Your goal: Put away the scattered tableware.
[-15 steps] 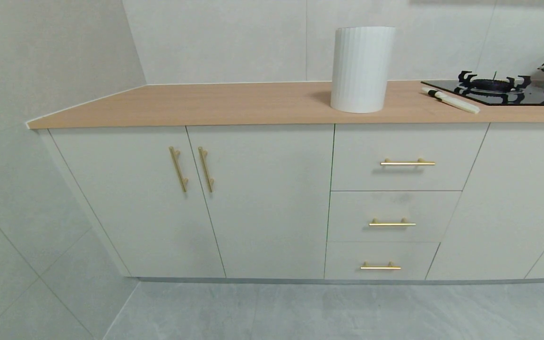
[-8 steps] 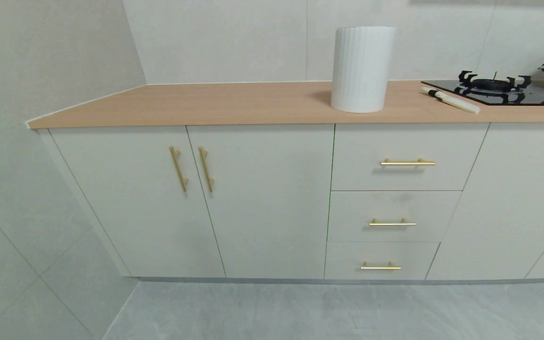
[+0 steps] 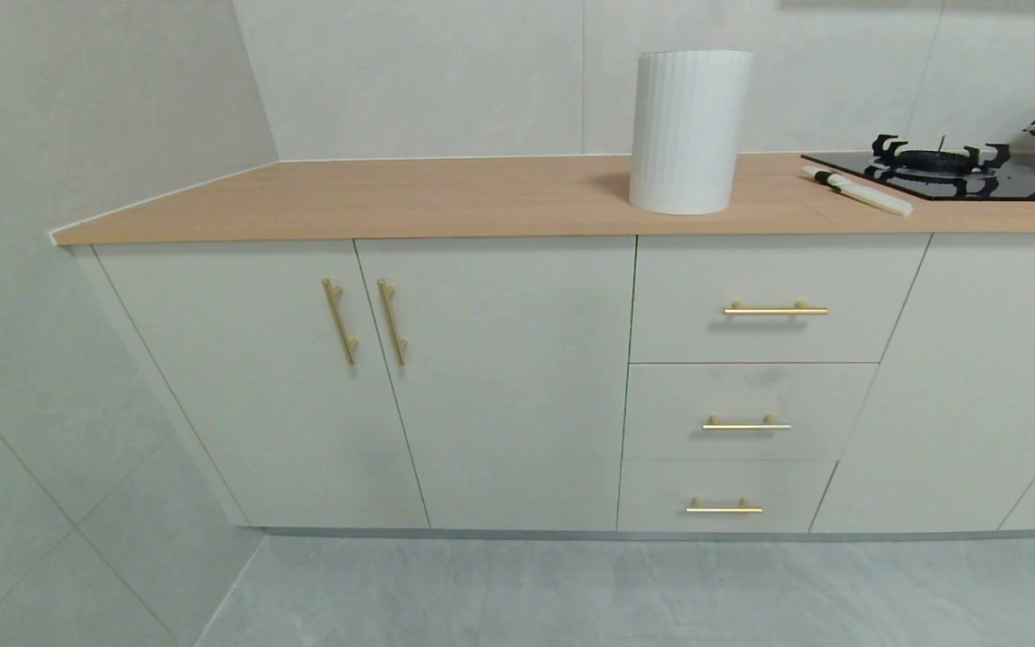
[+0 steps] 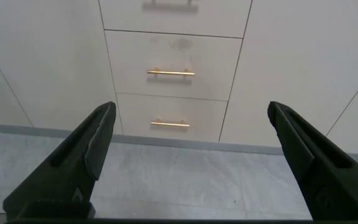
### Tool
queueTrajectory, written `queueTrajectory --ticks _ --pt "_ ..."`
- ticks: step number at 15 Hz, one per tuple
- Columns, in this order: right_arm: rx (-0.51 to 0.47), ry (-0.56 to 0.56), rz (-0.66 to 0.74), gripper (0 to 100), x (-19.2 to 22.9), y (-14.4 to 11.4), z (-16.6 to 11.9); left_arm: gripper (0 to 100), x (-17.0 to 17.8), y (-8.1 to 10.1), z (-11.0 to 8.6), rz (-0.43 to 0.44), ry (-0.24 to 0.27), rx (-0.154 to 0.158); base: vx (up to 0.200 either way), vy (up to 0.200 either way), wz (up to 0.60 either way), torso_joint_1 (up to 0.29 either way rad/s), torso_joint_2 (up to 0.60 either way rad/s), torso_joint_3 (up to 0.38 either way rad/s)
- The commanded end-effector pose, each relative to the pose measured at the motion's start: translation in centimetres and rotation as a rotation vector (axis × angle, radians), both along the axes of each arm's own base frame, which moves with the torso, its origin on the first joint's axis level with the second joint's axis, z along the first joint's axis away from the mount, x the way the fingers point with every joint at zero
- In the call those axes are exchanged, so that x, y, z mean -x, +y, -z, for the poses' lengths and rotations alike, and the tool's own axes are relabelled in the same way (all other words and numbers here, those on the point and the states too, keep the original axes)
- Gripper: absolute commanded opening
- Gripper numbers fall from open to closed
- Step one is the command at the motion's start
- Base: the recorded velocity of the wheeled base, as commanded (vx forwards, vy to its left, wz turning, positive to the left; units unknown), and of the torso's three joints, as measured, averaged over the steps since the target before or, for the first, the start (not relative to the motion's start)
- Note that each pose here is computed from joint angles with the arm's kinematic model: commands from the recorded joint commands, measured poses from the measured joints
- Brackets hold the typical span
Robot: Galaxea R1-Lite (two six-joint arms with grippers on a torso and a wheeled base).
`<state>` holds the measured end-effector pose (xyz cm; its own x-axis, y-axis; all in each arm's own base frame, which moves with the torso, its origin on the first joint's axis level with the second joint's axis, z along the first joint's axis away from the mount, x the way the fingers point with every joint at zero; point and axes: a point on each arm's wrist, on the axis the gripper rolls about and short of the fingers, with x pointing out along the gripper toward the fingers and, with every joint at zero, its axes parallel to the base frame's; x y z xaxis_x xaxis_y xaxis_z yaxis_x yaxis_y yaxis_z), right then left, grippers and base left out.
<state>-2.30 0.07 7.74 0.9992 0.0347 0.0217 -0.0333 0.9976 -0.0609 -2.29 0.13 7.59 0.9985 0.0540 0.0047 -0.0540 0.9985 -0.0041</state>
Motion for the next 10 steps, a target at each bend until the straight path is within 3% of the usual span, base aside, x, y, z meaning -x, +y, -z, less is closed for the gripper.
queueTrajectory --ticks 1,10 --pt "0.0 0.003 -0.001 100 -0.03 0.0 -0.02 100 0.0 0.0 0.0 -0.001 0.0 0.004 0.0 0.0 0.0 0.0 0.0 0.0" --pt "0.0 0.005 -0.001 100 -0.03 0.0 0.0 100 0.0 0.0 0.0 -0.001 0.0 0.005 0.2 0.0 0.0 0.001 0.0 0.003"
